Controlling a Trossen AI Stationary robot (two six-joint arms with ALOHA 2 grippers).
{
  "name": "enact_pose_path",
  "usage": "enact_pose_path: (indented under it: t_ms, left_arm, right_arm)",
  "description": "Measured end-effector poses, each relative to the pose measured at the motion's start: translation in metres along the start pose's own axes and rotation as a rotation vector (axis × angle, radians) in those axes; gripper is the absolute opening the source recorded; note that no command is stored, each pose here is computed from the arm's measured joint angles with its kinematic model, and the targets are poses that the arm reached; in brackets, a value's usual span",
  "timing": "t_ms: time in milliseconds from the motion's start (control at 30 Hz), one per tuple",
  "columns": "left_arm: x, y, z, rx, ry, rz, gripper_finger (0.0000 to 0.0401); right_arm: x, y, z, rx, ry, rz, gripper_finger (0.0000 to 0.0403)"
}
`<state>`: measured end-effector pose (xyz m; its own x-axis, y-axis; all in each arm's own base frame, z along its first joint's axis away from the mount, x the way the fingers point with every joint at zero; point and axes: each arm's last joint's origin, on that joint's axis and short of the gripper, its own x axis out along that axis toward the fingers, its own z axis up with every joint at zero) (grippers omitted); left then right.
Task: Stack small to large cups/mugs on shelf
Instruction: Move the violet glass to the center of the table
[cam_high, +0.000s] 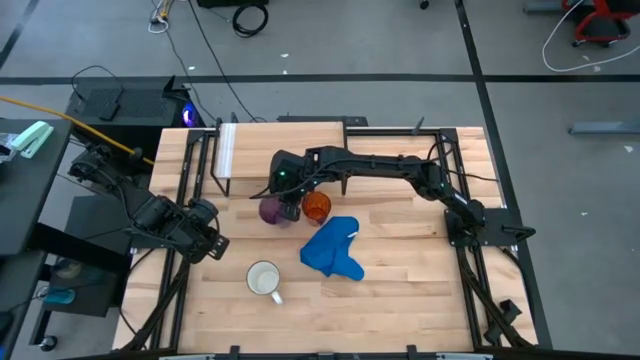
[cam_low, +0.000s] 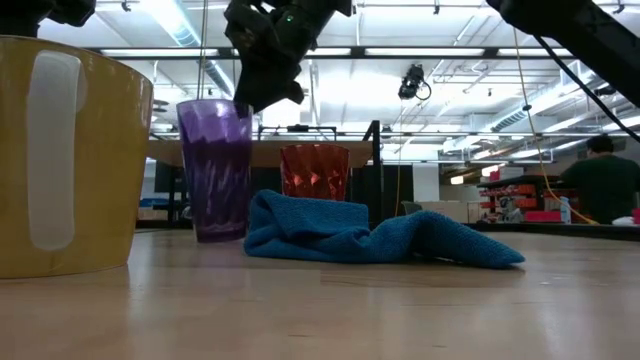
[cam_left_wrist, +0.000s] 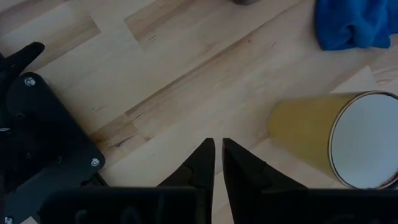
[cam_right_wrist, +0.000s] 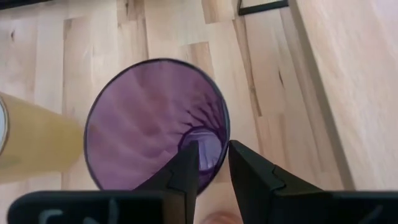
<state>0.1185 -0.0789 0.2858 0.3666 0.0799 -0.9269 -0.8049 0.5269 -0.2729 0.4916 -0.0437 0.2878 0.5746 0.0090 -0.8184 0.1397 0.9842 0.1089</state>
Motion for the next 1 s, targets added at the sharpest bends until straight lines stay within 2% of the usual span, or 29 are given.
enact_pose_path:
  t_ms: [1000]
  left_arm:
    - [0.0,-0.0004,0.0001,-0.001,-0.006,-0.004,0.0038]
  right_arm:
    - [-0.0094,-0.0095,0.0058,0.046,-0.026,0.02,0.0094]
